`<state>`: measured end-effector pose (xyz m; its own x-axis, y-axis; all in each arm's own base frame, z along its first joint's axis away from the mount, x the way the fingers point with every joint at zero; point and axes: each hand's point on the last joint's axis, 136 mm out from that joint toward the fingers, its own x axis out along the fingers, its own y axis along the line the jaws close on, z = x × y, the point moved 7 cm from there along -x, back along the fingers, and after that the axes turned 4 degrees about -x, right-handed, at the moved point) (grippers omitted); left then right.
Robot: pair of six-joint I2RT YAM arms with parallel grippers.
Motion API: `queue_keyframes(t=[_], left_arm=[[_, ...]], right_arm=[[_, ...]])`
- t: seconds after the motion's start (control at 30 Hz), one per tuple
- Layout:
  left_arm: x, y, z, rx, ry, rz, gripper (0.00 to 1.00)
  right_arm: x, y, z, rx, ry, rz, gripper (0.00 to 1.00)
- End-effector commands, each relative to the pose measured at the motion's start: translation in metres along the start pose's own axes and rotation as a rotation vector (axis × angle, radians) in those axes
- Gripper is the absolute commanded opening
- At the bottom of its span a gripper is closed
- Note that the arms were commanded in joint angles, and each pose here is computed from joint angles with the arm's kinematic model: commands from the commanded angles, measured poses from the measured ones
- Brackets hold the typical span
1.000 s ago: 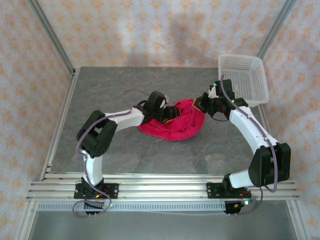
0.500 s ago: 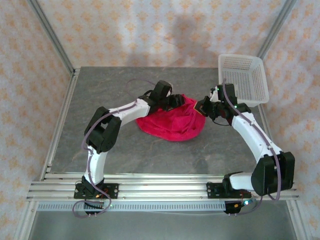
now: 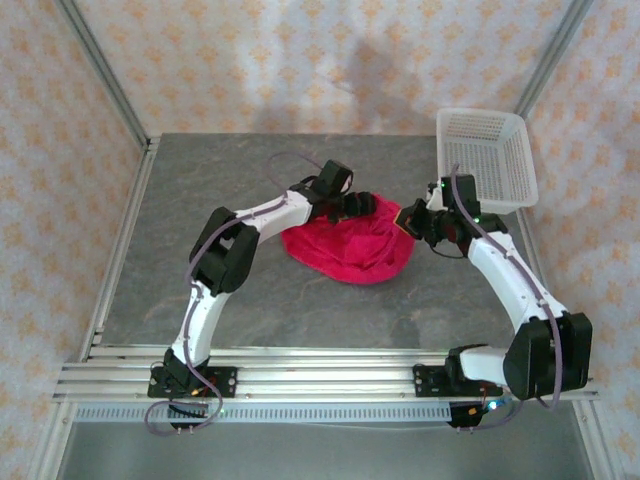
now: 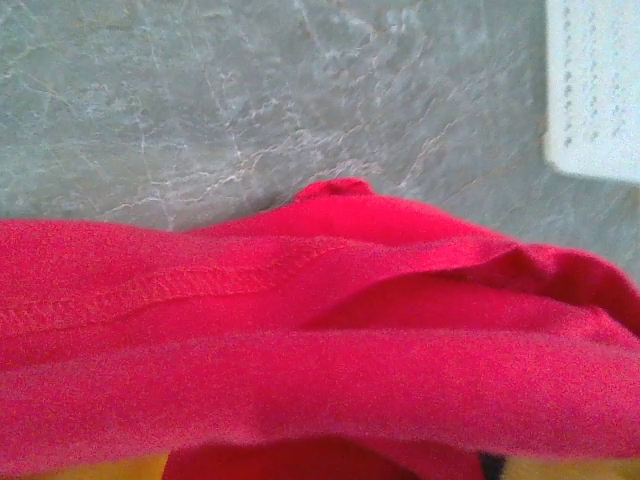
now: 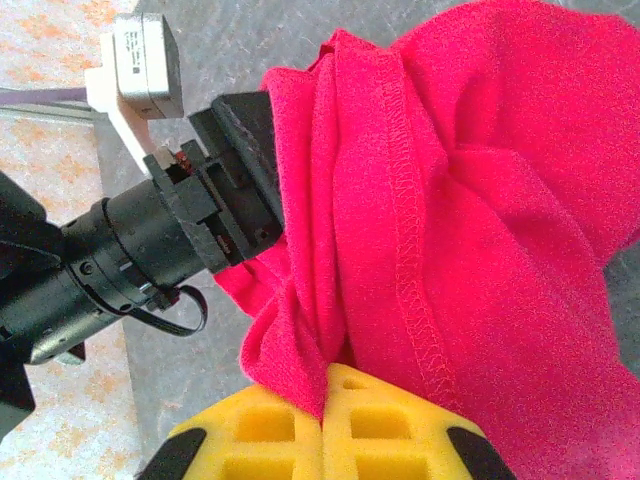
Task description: Fold the inside-out t-shirt
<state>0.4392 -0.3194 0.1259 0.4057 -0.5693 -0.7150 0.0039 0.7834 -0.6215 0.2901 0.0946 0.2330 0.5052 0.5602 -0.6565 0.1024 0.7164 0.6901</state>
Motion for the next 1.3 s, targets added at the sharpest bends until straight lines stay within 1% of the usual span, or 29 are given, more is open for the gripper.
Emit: queue_keyframes(t=[0.0, 0.03, 0.07, 0.1, 0.17, 0.23, 0.3, 0.37, 0.47, 0.5, 0.53, 0.57, 0.67, 0.73, 0.8, 0.87, 0.93, 0.97, 1.03, 1.07, 1.1, 1.17, 1.23, 1.27], left_arm=[[0.011, 0.01, 0.003, -0.023, 0.001, 0.029, 0.49], [0.012, 0.01, 0.005, -0.023, -0.003, 0.033, 0.36], [0.01, 0.009, 0.008, -0.023, -0.01, 0.038, 0.2], [0.007, 0.008, 0.013, -0.021, -0.016, 0.05, 0.02], [-0.008, 0.006, 0.024, -0.022, -0.029, 0.083, 0.0], [-0.034, 0.002, 0.038, -0.033, -0.056, 0.107, 0.0], [-0.071, -0.007, 0.053, -0.043, -0.101, 0.107, 0.0], [-0.118, -0.021, 0.067, -0.034, -0.178, 0.088, 0.0], [-0.175, -0.04, 0.077, -0.004, -0.277, 0.06, 0.0], [-0.185, -0.043, 0.078, 0.001, -0.291, 0.053, 0.0], [-0.205, -0.053, 0.078, 0.008, -0.315, 0.023, 0.0], [-0.215, -0.058, 0.076, 0.011, -0.32, 0.003, 0.0], [-0.228, -0.069, 0.072, 0.001, -0.313, -0.071, 0.0], [-0.227, -0.071, 0.069, -0.002, -0.308, -0.083, 0.0], [-0.218, -0.067, 0.067, -0.002, -0.289, -0.064, 0.0], [-0.199, -0.058, 0.065, -0.023, -0.245, -0.042, 0.0], [-0.179, -0.056, 0.058, -0.032, -0.182, -0.061, 0.0], [-0.171, -0.059, 0.052, -0.015, -0.158, -0.074, 0.02], [-0.148, -0.065, 0.033, 0.061, -0.11, -0.053, 0.3], [-0.139, -0.07, 0.023, 0.12, -0.084, -0.047, 0.41], [-0.131, -0.074, 0.013, 0.168, -0.052, -0.034, 0.49], [-0.119, -0.076, -0.002, 0.272, 0.008, -0.017, 0.57], [-0.109, -0.076, -0.016, 0.355, 0.057, -0.005, 0.71], [-0.103, -0.074, -0.022, 0.39, 0.083, 0.004, 0.75]], right_arm=[[0.003, 0.001, 0.0, -0.004, 0.007, 0.027, 0.0], [0.003, 0.0, 0.0, -0.004, 0.006, 0.024, 0.0], [0.004, -0.002, -0.001, -0.004, 0.008, 0.021, 0.0], [0.004, -0.003, -0.001, -0.005, 0.009, 0.015, 0.0], [0.004, -0.006, -0.002, -0.015, 0.007, -0.002, 0.0], [0.003, -0.013, -0.002, -0.03, -0.001, -0.038, 0.0], [0.002, -0.023, 0.0, -0.057, -0.027, -0.121, 0.0], [-0.001, -0.038, 0.004, -0.091, -0.073, -0.257, 0.0], [-0.003, -0.06, 0.014, -0.078, -0.123, -0.4, 0.0], [-0.003, -0.066, 0.016, -0.062, -0.129, -0.423, 0.0], [-0.001, -0.071, 0.019, -0.043, -0.133, -0.436, 0.0], [0.001, -0.074, 0.022, -0.028, -0.133, -0.432, 0.0], [0.007, -0.07, 0.032, -0.019, -0.119, -0.416, 0.0], [0.013, -0.063, 0.039, -0.007, -0.091, -0.38, 0.0], [0.02, -0.058, 0.044, 0.009, -0.054, -0.342, 0.0], [0.025, -0.06, 0.046, 0.026, -0.015, -0.36, 0.0], [0.029, -0.061, 0.047, 0.027, 0.006, -0.371, 0.0], [0.029, -0.061, 0.047, 0.026, 0.008, -0.372, 0.0], [0.029, -0.06, 0.046, 0.026, 0.006, -0.358, 0.0], [0.028, -0.059, 0.045, 0.026, 0.003, -0.351, 0.0], [0.026, -0.057, 0.045, 0.024, -0.003, -0.342, 0.0], [0.024, -0.056, 0.044, 0.021, -0.006, -0.332, 0.0], [0.022, -0.055, 0.043, 0.017, -0.008, -0.336, 0.0], [0.022, -0.055, 0.043, 0.015, -0.01, -0.339, 0.0]])
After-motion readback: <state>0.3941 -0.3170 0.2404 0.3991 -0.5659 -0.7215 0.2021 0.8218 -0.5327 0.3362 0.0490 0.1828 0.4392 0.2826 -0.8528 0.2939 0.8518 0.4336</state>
